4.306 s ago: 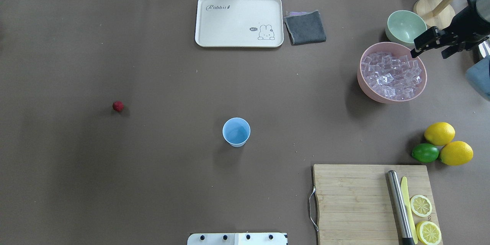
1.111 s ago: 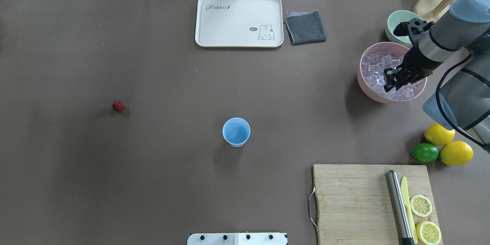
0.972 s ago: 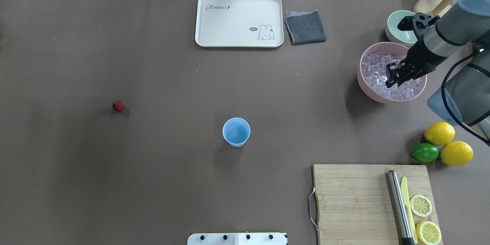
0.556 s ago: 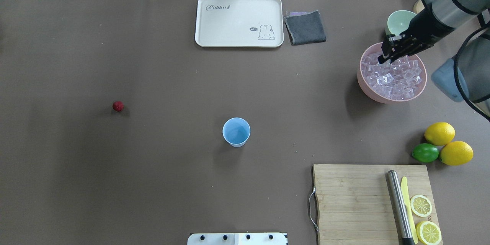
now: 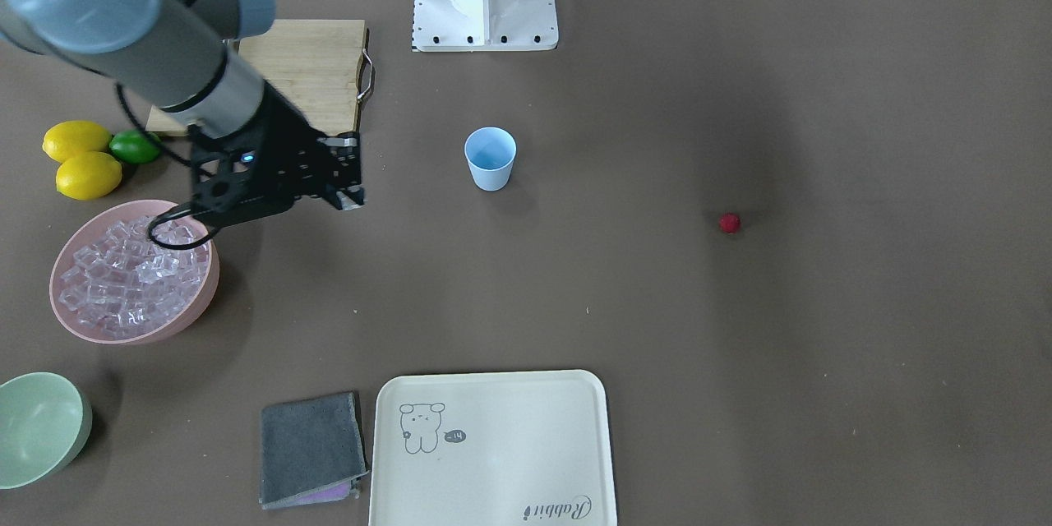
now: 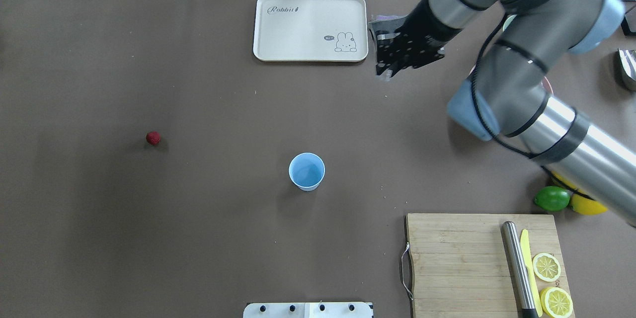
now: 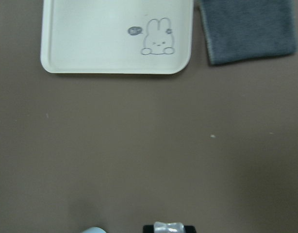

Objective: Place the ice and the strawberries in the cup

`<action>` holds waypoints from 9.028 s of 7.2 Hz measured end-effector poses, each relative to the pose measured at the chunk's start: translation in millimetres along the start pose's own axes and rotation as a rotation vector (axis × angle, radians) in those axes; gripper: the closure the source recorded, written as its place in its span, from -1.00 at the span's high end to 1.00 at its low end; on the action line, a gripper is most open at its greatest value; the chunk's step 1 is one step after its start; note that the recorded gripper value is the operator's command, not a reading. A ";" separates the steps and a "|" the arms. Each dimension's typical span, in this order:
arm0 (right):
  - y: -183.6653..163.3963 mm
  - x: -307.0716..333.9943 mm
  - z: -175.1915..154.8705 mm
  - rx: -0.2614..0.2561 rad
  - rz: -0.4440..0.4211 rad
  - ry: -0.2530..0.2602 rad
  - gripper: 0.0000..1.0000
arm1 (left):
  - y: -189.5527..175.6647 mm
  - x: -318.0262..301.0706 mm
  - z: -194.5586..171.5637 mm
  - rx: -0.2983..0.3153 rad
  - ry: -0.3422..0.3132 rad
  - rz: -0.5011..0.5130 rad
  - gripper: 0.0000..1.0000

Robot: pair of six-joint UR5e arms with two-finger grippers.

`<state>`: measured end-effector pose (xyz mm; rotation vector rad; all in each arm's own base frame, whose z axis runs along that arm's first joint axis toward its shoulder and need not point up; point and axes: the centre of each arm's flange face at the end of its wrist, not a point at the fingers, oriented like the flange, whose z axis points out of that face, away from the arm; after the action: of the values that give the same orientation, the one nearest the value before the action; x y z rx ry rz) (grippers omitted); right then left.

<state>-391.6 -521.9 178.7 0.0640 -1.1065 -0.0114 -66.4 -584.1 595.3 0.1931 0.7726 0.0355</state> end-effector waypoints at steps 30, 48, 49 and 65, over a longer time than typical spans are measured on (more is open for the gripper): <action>-44.2 306.9 13.9 -0.169 -0.262 0.271 0.32 | -44.9 30.4 12.1 -0.014 0.010 0.047 0.96; -32.5 313.1 48.7 -0.206 -0.222 0.318 0.03 | -47.3 29.1 13.9 -0.017 0.011 0.046 0.96; -32.7 312.2 49.0 -0.206 -0.223 0.317 -0.51 | -47.0 28.9 14.0 -0.018 0.011 0.046 0.96; 114.9 -104.0 85.1 -0.019 0.024 0.072 -1.00 | -48.4 21.9 21.4 -0.020 0.009 0.042 0.96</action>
<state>-516.9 -406.9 130.3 0.0335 -1.0351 0.0020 -37.7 -632.8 586.1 0.1907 0.7773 0.0837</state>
